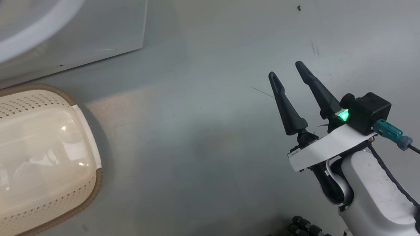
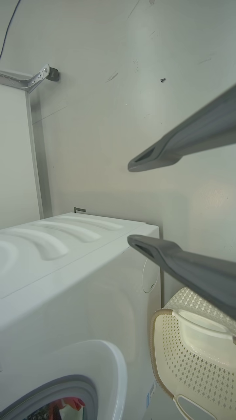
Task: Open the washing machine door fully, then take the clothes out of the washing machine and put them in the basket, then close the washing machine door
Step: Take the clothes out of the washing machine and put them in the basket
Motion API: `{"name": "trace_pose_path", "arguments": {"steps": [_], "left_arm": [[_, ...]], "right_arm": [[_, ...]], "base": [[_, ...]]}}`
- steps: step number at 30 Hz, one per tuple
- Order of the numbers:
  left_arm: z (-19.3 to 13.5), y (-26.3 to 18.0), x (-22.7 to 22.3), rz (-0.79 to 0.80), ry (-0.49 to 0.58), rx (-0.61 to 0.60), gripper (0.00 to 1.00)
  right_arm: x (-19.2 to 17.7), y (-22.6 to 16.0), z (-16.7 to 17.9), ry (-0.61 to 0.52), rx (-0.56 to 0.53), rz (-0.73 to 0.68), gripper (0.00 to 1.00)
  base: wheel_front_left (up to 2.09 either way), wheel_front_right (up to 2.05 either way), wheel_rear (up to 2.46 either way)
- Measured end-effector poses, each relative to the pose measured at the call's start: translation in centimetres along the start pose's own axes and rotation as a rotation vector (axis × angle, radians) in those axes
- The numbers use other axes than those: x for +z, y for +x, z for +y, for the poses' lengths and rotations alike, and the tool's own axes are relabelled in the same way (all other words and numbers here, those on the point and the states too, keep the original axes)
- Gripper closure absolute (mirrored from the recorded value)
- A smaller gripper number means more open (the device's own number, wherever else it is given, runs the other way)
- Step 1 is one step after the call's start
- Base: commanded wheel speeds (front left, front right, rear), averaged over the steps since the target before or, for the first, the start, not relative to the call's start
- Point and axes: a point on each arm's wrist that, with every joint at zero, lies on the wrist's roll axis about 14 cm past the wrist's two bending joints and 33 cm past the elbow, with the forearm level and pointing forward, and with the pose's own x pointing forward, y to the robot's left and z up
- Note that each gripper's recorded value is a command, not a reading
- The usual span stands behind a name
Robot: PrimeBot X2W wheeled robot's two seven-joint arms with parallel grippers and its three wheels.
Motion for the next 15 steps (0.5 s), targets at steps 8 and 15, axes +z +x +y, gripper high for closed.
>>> {"name": "trace_pose_path", "arguments": {"steps": [8, 15], "left_arm": [[0.3, 1.8, -0.4, 0.060, -0.074, 0.033, 0.00], [0.4, 2.9, -1.2, 0.100, -0.017, 0.052, 0.00]], "right_arm": [[-0.4, 0.1, -0.5, 0.000, -0.023, 0.012, 0.00], [-0.7, 0.1, -0.7, -0.004, -0.034, 0.020, 0.00]], "base": [[0.00, 0.00, 0.00], [0.00, 0.00, 0.00]]}}
